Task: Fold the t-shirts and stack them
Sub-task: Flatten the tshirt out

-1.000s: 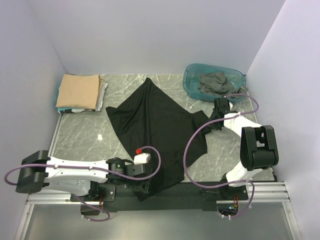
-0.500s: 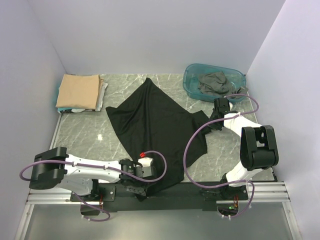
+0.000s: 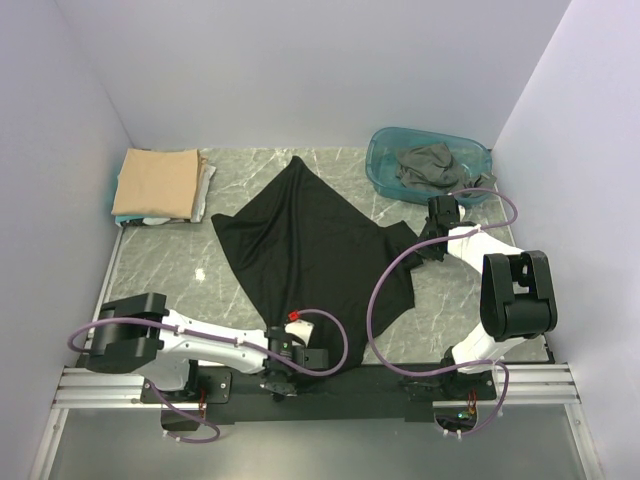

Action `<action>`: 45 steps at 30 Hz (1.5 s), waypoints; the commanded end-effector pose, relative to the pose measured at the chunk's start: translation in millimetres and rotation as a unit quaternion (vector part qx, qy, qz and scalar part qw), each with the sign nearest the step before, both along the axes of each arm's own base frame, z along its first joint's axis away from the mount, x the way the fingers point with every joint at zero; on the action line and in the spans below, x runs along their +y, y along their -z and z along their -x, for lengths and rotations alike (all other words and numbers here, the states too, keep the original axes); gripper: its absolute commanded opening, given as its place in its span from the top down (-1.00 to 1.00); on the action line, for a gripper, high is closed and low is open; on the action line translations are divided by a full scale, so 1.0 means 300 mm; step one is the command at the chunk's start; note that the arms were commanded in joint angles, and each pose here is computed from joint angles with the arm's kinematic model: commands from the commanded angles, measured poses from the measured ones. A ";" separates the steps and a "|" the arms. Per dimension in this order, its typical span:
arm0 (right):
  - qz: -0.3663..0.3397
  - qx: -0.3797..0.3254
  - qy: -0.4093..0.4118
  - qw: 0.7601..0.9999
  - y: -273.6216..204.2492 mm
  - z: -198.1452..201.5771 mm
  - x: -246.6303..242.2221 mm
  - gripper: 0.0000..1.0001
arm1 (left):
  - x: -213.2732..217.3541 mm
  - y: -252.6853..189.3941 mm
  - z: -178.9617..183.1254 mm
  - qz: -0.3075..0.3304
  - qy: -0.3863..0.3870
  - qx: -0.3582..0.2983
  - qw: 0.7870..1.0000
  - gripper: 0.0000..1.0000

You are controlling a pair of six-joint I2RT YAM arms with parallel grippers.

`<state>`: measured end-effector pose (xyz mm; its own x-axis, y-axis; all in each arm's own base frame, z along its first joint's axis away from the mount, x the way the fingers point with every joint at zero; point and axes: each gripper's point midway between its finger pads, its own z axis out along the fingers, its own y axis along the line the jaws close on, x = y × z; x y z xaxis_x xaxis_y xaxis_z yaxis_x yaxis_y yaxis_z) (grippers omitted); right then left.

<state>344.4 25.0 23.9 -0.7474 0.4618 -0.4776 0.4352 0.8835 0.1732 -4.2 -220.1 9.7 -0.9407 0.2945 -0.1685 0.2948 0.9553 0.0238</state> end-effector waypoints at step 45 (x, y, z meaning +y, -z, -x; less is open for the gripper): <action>0.074 -0.532 -0.019 0.843 -1.788 0.236 -0.080 1.00 | 0.293 -1.981 -0.781 0.288 -0.182 -0.696 0.632 0.99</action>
